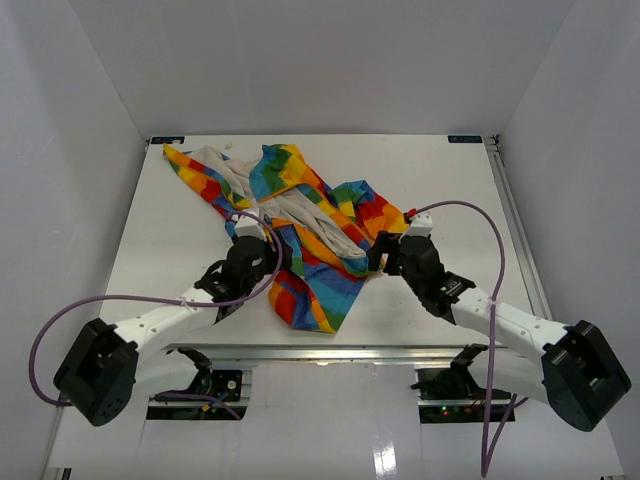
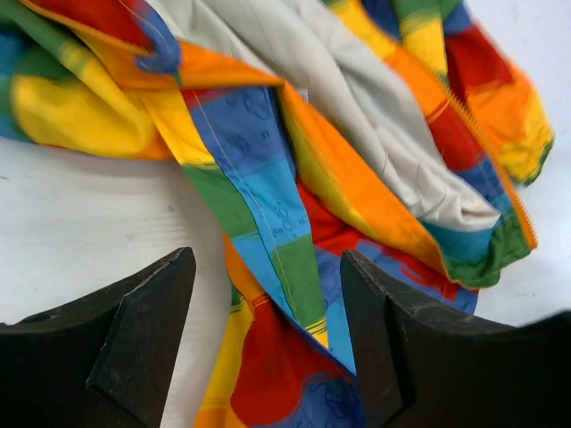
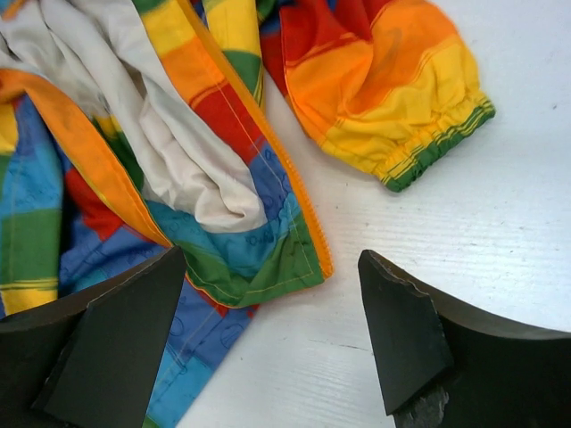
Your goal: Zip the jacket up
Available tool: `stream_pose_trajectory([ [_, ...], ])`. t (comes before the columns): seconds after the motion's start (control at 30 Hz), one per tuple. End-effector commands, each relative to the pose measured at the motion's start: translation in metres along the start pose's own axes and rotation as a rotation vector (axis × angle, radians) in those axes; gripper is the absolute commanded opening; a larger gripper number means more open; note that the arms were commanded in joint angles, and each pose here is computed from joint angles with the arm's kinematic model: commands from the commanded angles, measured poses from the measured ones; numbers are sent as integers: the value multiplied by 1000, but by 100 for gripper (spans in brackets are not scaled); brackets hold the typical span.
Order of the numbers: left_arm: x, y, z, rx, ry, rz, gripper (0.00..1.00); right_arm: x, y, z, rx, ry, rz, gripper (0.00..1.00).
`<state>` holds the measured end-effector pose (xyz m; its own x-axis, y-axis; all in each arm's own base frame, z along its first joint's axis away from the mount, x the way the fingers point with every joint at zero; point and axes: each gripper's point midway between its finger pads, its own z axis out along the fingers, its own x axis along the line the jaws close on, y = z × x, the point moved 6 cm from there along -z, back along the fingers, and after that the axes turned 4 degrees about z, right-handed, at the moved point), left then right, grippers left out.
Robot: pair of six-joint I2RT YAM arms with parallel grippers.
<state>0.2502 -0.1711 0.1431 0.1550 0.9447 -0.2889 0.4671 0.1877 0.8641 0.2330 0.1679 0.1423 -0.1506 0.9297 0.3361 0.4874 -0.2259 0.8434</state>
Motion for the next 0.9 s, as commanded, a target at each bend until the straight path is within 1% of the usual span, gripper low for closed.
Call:
stream_pose_trajectory([
  [0.0, 6, 41, -16, -204, 63, -30, 78, 9, 5, 11, 41, 48, -5, 82],
  [0.13, 19, 41, -14, -214, 173, -23, 78, 7, -1, 21, 80, 56, -3, 82],
  [0.33, 23, 37, -9, -216, 202, 13, 78, 6, -12, 30, 105, 91, -1, 77],
  [0.47, 25, 32, 1, -193, 216, 21, 78, 6, -16, 35, 117, 84, -7, 74],
  [0.57, 29, 38, 15, -165, 201, -29, 78, 4, -21, 39, 127, 74, -9, 73],
  [0.63, 34, 42, 28, -125, 184, -90, 77, 3, -22, 42, 133, 64, -11, 73],
  [0.7, 43, 48, 43, -110, 177, -145, 76, 4, -23, 43, 135, 63, -14, 72],
  [0.73, 41, 52, 48, -116, 160, -150, 74, 3, -23, 43, 135, 65, -13, 71],
  [0.8, 44, 57, 65, -105, 189, -134, 74, 5, -21, 40, 129, 78, -8, 71],
  [0.83, 42, 68, 67, -129, 191, -133, 73, 5, -20, 39, 123, 82, -7, 71],
  [0.87, 47, 59, 80, -84, 218, -118, 73, 6, -19, 38, 117, 91, -6, 71],
])
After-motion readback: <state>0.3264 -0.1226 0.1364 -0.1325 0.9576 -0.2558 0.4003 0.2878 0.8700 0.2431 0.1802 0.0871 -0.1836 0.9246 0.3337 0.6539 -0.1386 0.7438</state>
